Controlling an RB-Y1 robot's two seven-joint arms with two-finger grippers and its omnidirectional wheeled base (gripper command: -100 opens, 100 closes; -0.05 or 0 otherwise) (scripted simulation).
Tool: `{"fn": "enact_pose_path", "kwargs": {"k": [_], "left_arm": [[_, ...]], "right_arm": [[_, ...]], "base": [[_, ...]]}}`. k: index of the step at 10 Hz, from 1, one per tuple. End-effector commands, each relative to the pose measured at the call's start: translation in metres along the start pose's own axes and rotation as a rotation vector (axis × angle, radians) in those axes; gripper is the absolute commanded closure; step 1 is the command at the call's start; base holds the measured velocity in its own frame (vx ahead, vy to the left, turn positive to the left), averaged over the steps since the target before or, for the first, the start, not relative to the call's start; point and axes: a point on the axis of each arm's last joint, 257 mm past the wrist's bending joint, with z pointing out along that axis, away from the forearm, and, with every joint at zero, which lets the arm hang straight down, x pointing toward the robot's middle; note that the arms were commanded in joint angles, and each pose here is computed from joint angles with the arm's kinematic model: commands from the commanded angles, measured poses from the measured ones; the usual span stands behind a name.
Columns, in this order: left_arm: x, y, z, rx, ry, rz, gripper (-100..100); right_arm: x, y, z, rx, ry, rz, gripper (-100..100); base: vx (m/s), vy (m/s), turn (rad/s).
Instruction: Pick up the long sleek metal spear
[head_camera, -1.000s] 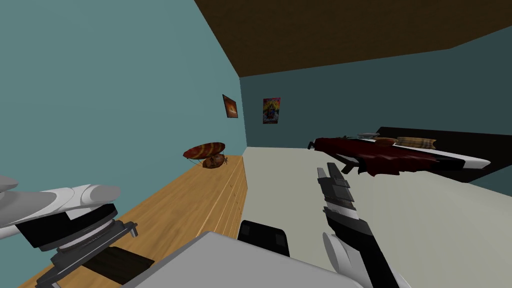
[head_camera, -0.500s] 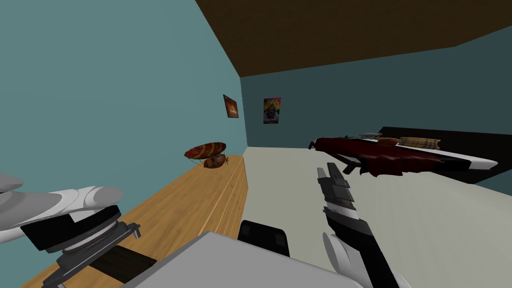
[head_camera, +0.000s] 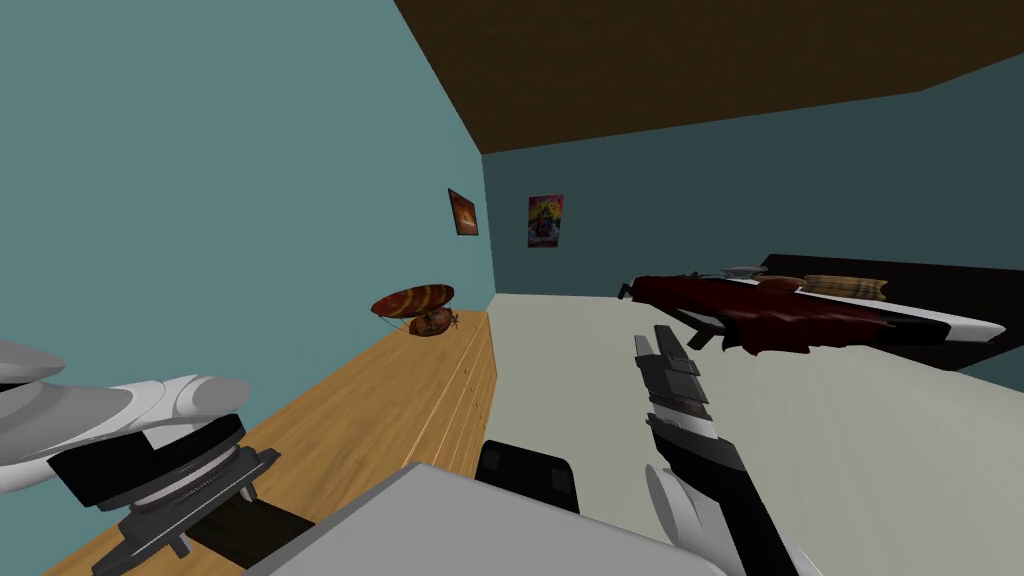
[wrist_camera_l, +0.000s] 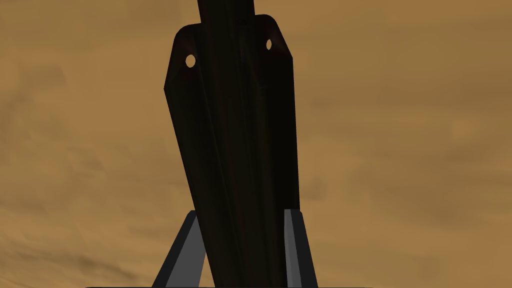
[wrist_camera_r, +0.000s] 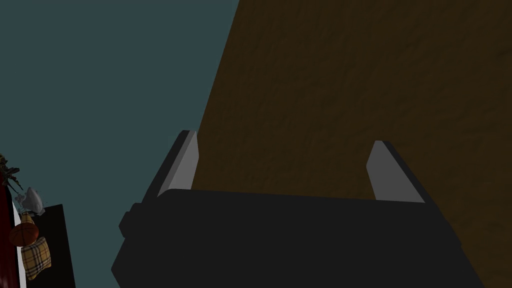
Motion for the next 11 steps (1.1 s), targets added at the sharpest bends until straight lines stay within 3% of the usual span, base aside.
{"fn": "enact_pose_path", "kwargs": {"k": [1,3,4,5,9,10,11], "left_arm": [[0.000,0.000,0.000,0.000,0.000,0.000,100],[0.000,0.000,0.000,0.000,0.000,0.000,100],[0.000,0.000,0.000,0.001,0.000,0.001,0],[0.004,-0.001,-0.006,0.001,0.000,0.000,100],[0.014,-0.004,-0.020,0.004,-0.005,-0.009,100],[0.013,-0.002,-0.017,0.002,-0.003,-0.008,100],[0.013,-0.002,-0.018,0.003,-0.004,-0.007,0]], "right_arm": [[0.000,0.000,0.000,0.000,0.000,0.000,0],[0.000,0.000,0.000,0.000,0.000,0.000,0],[0.000,0.000,0.000,0.000,0.000,0.000,0],[0.000,0.000,0.000,0.000,0.000,0.000,0],[0.000,0.000,0.000,0.000,0.000,0.000,0],[0.000,0.000,0.000,0.000,0.000,0.000,0],[0.000,0.000,0.000,0.000,0.000,0.000,0]], "base": [[0.000,0.000,0.000],[0.000,0.000,0.000],[0.000,0.000,0.000],[-0.002,-0.018,-0.023],[-0.001,-0.030,-0.022],[-0.001,-0.011,-0.003],[0.000,0.000,0.000]]}}
